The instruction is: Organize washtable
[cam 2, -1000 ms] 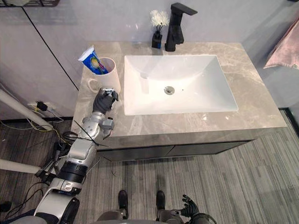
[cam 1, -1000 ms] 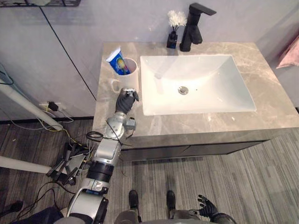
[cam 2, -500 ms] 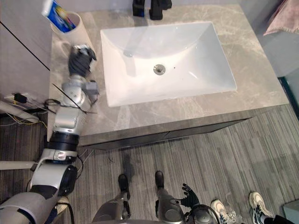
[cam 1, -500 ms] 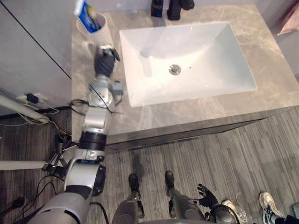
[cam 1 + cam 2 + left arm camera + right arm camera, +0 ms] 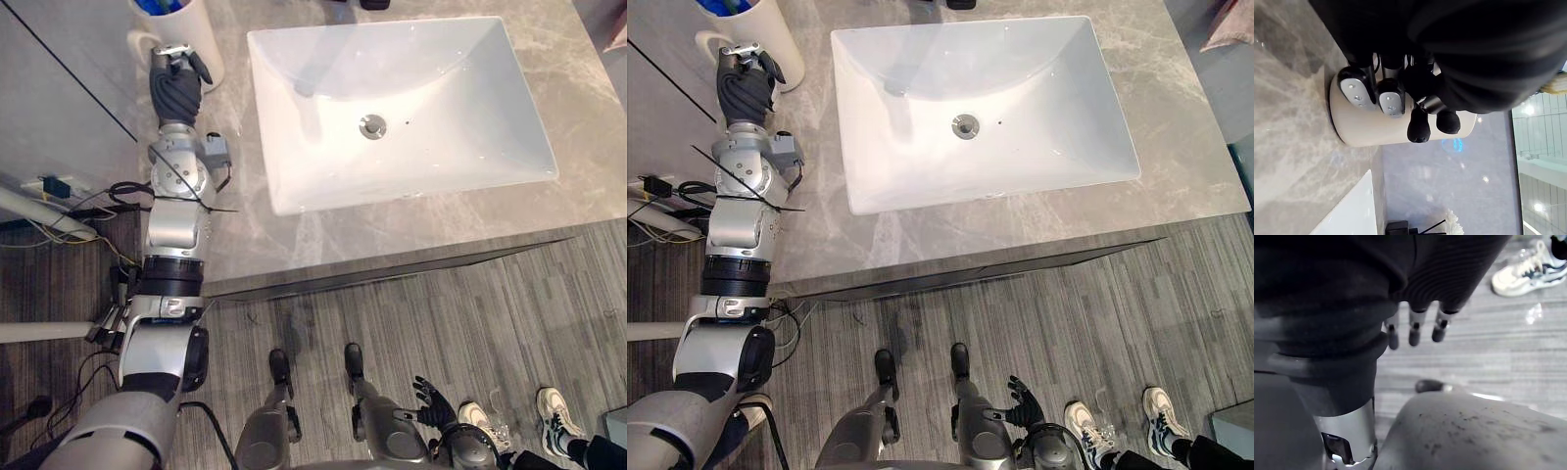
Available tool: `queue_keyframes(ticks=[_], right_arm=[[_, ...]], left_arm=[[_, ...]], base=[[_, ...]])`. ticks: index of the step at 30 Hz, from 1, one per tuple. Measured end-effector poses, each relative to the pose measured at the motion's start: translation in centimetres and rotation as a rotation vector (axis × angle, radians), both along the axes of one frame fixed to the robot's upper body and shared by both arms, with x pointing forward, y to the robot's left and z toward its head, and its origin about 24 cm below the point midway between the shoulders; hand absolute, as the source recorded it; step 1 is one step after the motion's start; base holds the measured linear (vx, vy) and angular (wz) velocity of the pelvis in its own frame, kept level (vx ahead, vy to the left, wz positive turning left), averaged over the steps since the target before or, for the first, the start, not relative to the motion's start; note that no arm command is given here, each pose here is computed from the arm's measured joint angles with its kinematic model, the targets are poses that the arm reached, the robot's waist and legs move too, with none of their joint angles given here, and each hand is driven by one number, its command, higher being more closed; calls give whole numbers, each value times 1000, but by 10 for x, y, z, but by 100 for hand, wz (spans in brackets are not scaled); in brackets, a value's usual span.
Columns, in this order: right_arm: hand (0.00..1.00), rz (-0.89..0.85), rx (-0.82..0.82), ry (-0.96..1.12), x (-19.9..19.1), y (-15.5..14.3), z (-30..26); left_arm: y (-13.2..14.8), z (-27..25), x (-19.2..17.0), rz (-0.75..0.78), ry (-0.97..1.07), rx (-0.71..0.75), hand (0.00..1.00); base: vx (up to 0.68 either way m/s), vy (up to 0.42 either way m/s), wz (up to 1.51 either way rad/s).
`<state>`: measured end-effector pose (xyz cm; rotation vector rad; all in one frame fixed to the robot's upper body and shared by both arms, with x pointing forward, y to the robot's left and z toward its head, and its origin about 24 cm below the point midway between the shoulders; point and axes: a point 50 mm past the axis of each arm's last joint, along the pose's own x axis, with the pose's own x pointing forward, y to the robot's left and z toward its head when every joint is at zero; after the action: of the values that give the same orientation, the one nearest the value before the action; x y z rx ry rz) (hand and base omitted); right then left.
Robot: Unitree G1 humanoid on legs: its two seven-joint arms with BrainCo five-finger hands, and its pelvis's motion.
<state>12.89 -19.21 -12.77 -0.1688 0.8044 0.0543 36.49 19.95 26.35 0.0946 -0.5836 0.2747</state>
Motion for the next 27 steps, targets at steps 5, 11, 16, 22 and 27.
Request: queue_keyframes(ticks=[5, 11, 16, 22, 27], right_arm=[[0, -1, 1, -1, 0, 0, 0], [0, -4, 2, 9, -2, 0, -1], [0, -15, 4, 36, -5, -1, -5], [0, -63, 4, 106, -18, -10, -14], [0, -74, -15, 170, -33, -19, -19]], left_arm=[[-1, 0, 0, -1, 1, 0, 100], [-17, -2, -6, -79, -20, 25, 100], [-35, -14, -28, -180, -69, 59, 100], [-35, -46, -60, -216, -70, 25, 100], [-13, -50, -94, -157, -150, 19, 100]], base=[[0, 0, 0], [-6, 0, 1], [8, -2, 13], [40, 0, 27], [-6, -6, 27]])
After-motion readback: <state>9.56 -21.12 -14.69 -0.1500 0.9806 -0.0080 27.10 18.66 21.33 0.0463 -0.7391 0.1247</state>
